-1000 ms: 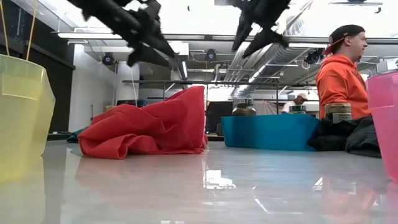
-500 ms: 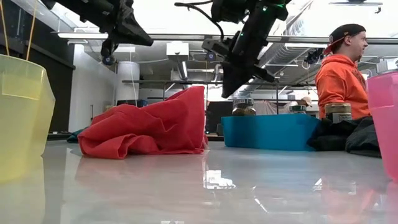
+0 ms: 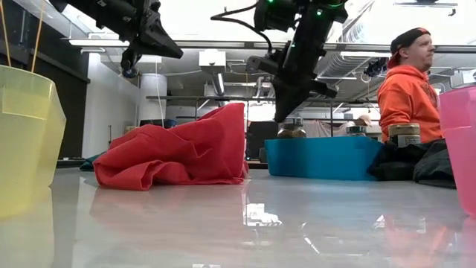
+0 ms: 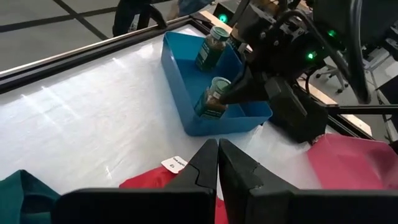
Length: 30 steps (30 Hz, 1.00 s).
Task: Sort spices by type
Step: Put the green seasoning bottle into the blue bin
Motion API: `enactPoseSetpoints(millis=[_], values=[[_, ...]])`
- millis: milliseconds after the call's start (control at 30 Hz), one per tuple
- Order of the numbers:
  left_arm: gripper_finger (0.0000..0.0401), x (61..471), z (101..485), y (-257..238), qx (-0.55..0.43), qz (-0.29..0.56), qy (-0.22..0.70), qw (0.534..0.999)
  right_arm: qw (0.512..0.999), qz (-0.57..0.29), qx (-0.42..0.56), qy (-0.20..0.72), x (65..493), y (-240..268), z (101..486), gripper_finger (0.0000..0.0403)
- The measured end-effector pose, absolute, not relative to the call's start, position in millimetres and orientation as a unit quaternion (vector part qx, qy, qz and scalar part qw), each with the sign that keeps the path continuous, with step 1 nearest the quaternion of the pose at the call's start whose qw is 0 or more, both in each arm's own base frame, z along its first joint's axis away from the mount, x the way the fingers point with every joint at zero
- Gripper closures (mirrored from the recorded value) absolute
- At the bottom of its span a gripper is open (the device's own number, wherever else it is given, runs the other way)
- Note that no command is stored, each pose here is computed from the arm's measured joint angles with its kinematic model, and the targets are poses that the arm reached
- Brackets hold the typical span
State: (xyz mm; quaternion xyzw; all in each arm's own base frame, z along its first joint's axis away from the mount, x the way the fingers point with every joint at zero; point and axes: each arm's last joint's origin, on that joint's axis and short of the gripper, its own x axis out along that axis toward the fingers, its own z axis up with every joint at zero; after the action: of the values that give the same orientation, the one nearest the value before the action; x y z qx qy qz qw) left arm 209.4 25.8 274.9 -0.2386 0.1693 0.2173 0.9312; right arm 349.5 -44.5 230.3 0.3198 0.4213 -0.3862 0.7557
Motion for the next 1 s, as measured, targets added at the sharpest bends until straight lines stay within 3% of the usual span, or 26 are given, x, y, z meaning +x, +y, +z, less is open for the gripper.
enactPoseSetpoints(millis=[633,1000], values=[[0.0401,213,265,26,-0.237,0.224,0.204,0.923,0.726,-0.440,0.306,0.430,351,-47,212,0.0403],[0.0401,216,263,26,-0.237,0.223,0.208,0.922,0.738,-0.411,0.326,0.425,356,-40,213,0.0403]])
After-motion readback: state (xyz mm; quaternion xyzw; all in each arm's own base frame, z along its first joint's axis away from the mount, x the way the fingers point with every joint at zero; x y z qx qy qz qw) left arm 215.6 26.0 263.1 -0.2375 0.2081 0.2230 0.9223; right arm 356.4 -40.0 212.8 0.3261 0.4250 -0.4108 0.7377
